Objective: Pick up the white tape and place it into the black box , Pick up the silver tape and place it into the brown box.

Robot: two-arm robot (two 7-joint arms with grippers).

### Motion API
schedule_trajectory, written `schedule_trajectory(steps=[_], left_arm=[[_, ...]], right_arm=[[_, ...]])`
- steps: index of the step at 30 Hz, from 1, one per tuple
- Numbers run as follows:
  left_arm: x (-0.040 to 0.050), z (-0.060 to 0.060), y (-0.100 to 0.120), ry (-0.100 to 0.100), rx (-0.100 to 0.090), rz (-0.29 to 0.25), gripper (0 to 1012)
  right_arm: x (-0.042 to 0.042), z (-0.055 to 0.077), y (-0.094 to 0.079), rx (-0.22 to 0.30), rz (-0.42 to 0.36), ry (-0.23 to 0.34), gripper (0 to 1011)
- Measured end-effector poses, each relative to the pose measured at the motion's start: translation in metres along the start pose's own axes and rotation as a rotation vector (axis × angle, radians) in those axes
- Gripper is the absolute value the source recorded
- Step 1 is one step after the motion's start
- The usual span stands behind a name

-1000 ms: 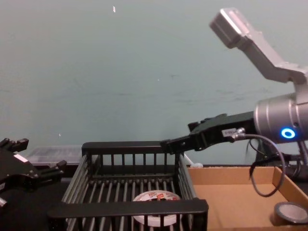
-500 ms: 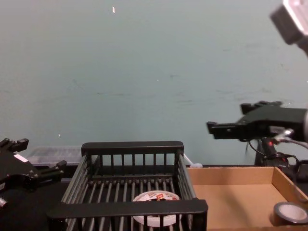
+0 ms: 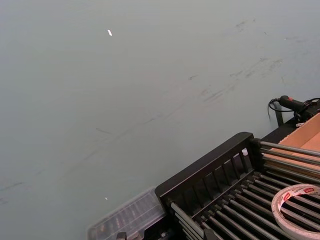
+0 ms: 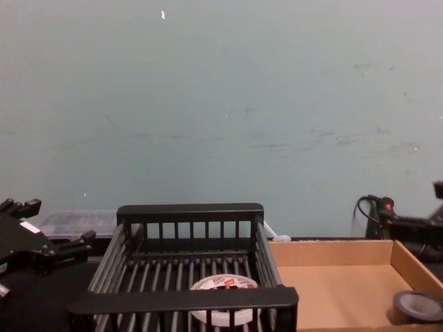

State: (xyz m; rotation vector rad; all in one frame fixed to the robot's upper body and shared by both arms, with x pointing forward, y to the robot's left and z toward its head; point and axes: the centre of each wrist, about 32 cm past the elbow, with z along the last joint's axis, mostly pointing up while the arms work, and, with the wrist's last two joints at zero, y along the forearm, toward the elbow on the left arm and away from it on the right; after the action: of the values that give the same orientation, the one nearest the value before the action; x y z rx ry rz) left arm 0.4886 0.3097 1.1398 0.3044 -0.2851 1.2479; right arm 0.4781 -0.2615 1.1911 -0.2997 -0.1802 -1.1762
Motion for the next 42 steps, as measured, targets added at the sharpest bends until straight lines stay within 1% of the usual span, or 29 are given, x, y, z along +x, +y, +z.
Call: schedule_trajectory(steps=[3, 6, 12, 42], left_arm=[[0.0000, 0.000, 0.000, 0.000, 0.000, 0.000, 1001], [0.0000, 0.000, 0.000, 0.000, 0.000, 0.000, 1002], [0.0000, 0.000, 0.000, 0.000, 0.000, 0.000, 1001], [0.0000, 0.000, 0.000, 0.000, 0.000, 0.000, 1001]], right_arm=[[-0.0014, -0.012, -0.011, -0.029, -0.021, 0.017, 1002], [-0.0034, -0.020, -0.016, -0.053, -0.035, 0.031, 1003], [-0.0045, -0.029, -0.021, -0.081, -0.061, 0.056, 1002], [-0.0048, -0.028, -0.020, -0.080, -0.055, 0.054, 1002]])
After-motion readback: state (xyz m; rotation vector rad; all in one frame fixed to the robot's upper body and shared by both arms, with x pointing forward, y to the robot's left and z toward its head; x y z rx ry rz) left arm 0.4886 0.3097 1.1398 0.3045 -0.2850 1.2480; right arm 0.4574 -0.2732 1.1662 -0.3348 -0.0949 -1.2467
